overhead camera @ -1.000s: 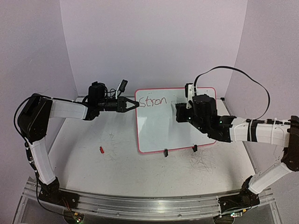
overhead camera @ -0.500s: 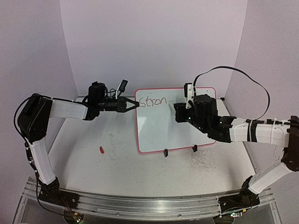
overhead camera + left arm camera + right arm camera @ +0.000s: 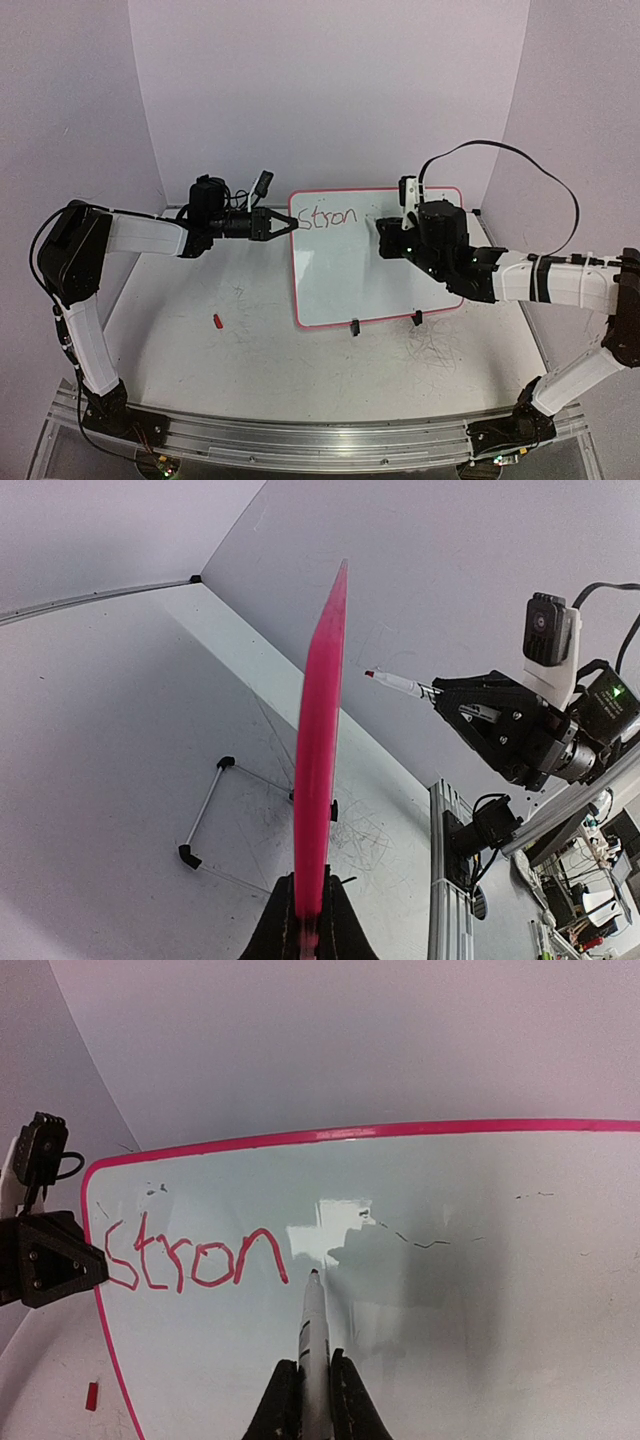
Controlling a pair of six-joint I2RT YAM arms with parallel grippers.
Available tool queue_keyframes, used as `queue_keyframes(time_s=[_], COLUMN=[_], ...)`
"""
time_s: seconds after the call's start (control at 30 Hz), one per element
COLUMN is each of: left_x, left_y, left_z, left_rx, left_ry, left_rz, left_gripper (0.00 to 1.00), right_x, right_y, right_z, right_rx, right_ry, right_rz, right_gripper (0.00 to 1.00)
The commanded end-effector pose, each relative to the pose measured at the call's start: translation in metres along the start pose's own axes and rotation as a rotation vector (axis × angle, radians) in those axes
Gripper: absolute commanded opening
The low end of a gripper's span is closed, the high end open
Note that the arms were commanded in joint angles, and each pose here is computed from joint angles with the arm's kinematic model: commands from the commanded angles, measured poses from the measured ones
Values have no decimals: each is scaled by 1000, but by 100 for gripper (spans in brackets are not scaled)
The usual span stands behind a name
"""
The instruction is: Write a sentence on the whiteboard
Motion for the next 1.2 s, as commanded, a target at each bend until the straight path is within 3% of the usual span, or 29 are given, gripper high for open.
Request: queue_keyframes(time_s=[0.0,1.17], left_x=[-25,-24], left_y=[-4,-5], left_z=[0,-2], left_rx=[9,14], left_ry=[-44,-44], left_rz=[-48,-48], left_gripper=[0,0], right_x=[4,5], right_y=[-1,-27], right_z=[15,25], right_rx=[-58,-77], right_ry=[-10,20], right_rz=[17,-50], right_gripper=[0,0])
Point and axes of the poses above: each gripper's point midway between its finger pads, its own y axis back along the fingers, its own x axis along the line the jaws close on, z = x × y, the point moved 2 cm from there along y, back along the fingers, and after that the axes turned 13 degrees about y, right-handed, at the moved point
